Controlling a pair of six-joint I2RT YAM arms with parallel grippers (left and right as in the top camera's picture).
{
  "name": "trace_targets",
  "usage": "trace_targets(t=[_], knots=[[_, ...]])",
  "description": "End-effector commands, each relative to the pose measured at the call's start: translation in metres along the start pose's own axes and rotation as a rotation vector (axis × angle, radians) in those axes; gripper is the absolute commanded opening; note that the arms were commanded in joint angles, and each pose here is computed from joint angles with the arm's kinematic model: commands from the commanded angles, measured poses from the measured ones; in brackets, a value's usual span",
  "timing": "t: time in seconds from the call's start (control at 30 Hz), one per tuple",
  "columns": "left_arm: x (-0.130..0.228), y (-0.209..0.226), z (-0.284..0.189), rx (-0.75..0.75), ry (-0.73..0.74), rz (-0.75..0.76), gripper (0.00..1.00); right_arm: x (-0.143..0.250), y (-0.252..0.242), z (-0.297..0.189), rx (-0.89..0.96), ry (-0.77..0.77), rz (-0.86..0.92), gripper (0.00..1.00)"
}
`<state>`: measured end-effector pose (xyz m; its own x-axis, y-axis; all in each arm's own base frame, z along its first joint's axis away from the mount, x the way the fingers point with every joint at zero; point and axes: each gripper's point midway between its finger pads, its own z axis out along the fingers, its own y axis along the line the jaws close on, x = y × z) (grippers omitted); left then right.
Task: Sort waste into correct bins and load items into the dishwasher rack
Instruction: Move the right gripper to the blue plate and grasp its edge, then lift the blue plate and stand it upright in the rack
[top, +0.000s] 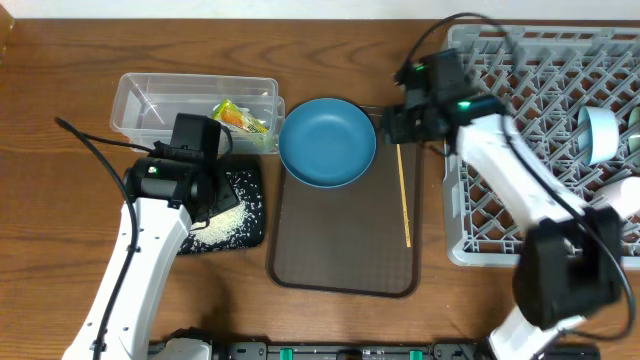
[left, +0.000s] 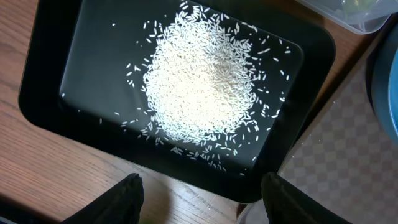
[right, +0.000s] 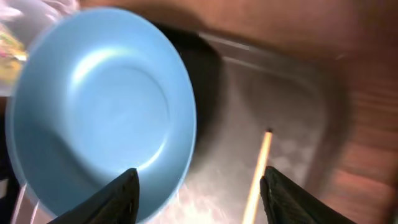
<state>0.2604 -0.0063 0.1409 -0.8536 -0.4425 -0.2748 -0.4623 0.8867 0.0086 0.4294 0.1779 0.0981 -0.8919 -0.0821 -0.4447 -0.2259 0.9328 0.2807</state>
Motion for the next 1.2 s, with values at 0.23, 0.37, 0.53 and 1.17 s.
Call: trace_targets(t=[0.23,0.37,0.53,1.17], knots=[[-0.002,0.001,-0.003,0.002,-0.009,-0.015,0.64,0.032,0.001,0.062,0.09,0.096,0.078,0.31],[-0.002,0.001,-0.003,0.002,-0.009,-0.015,0.64,0.03,-0.007,0.06,0.132,0.082,0.078,0.21],[-0.002,0.001,-0.003,0.002,-0.009,-0.015,0.64,0.038,-0.019,0.057,0.195,0.108,0.088,0.01],[-0.002,0.001,-0.003,0.003,-0.009,-0.015,0.64,-0.086,-0.11,-0.213,0.892,-0.567,0.015,0.01]])
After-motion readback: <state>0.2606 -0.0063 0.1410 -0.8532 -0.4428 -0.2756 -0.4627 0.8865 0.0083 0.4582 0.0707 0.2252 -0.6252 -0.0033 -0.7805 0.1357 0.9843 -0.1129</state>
